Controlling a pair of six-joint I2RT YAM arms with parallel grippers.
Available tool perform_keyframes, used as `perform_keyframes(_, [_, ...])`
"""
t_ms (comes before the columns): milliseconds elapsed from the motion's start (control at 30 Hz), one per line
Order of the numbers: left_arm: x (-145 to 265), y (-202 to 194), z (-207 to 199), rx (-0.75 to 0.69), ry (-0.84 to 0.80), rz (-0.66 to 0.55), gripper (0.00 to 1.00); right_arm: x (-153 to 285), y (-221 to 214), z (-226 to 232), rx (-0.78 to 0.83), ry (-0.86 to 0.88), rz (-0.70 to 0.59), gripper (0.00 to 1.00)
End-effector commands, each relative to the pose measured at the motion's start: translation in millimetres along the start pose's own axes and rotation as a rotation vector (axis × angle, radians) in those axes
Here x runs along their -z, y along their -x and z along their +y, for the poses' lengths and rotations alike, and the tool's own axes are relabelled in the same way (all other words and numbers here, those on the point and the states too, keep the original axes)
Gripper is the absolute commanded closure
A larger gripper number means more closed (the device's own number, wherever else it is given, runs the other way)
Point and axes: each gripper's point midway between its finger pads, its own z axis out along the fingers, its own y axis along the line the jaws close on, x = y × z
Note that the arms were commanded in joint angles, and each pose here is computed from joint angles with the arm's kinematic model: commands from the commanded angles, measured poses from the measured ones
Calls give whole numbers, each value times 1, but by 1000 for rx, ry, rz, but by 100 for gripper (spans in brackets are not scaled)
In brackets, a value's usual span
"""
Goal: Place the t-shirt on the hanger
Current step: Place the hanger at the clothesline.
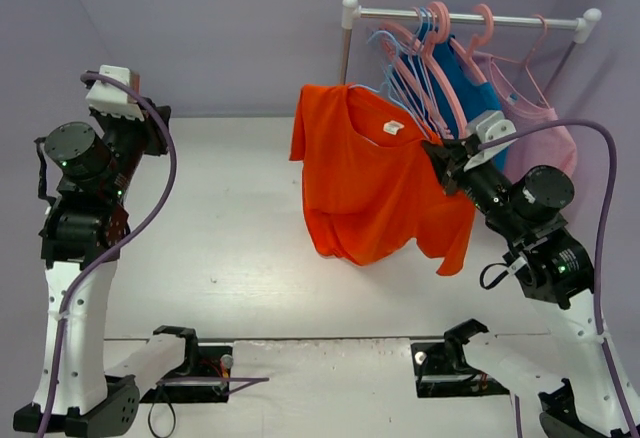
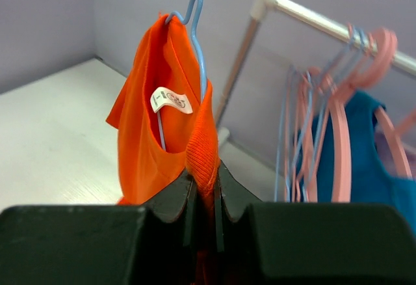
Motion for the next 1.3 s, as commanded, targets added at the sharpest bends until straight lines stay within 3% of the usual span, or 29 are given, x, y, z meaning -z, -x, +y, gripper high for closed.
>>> perform_keyframes(0, [-8, 16, -11, 66, -43, -76, 77, 8, -10, -32, 1, -195, -4, 100])
perform_keyframes(267, [-18, -11, -26, 122, -98, -10, 77, -13, -31, -65, 48, -358, 91, 100])
perform_keyframes(900, [3, -36, -27, 113, -88, 61, 77, -118, 7, -120, 52, -482, -28, 100])
perform_keyframes(1267, [11, -54, -30, 140, -86, 105, 77, -157, -57, -110, -6, -391, 52, 100])
